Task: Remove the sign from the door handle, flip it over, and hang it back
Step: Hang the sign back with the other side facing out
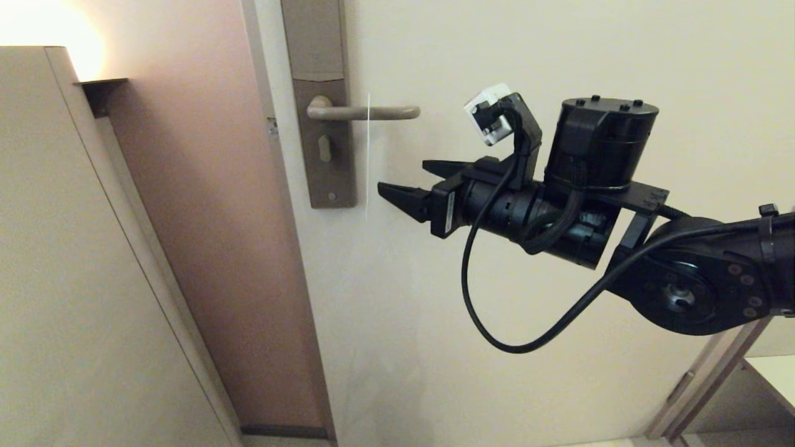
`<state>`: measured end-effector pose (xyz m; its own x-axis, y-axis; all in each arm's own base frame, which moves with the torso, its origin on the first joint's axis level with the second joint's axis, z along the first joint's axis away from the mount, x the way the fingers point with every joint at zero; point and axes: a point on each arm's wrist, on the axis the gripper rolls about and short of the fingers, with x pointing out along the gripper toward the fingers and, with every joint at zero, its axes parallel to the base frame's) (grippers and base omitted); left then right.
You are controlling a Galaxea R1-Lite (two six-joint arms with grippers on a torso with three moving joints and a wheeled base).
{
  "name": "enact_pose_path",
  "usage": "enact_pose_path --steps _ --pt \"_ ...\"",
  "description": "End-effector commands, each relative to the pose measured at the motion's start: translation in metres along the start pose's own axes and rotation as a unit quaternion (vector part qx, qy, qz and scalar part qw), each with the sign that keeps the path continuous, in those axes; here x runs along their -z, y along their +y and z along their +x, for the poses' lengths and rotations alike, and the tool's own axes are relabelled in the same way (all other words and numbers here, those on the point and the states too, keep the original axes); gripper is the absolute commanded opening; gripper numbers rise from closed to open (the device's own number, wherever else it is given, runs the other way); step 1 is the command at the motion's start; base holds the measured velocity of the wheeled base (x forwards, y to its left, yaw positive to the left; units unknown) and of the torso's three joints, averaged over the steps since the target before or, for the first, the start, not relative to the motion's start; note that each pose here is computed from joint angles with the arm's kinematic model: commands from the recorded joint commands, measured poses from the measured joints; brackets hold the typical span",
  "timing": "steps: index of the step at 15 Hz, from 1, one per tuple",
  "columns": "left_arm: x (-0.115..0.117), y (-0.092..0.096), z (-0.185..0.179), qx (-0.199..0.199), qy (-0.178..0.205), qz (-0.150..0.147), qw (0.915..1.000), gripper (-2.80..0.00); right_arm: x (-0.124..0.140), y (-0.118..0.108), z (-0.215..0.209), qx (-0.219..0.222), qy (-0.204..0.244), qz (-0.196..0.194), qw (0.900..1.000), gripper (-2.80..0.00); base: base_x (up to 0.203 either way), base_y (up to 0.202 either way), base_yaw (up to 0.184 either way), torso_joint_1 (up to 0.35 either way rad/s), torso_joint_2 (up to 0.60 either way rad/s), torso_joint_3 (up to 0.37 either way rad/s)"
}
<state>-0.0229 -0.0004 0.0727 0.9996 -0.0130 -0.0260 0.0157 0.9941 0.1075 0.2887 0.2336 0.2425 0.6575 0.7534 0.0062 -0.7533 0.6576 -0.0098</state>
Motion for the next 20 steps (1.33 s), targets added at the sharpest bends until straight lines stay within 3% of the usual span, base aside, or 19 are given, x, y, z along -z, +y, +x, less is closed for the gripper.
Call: enact_pose_path --steps 1,13,17,20 --pt "0.0 0.0 0.0 0.0 0.001 0.0 1.0 -2.8 -0.001 -0.001 0.0 0.002 -0.004 -0.001 1.0 -2.8 0.0 0.0 0.0 0.0 0.0 0.0" --pt "0.0 0.0 0.0 0.0 0.001 0.0 1.0 -2.8 0.004 -0.005 0.003 0.007 0.003 0.001 1.0 -2.8 0.0 0.0 0.0 0.0 0.0 0.0" --pt "0.0 0.0 0.0 0.0 0.001 0.0 1.0 -2.8 0.018 -0.008 0.029 0.003 0.009 -0.002 1.0 -2.8 0.0 0.0 0.0 0.0 0.0 0.0" --pt "0.0 0.0 0.0 -0.001 0.001 0.0 1.0 -2.8 0.028 -0.013 0.057 0.015 -0.016 -0.008 1.0 -2.8 0.0 0.0 0.0 0.0 0.0 0.0"
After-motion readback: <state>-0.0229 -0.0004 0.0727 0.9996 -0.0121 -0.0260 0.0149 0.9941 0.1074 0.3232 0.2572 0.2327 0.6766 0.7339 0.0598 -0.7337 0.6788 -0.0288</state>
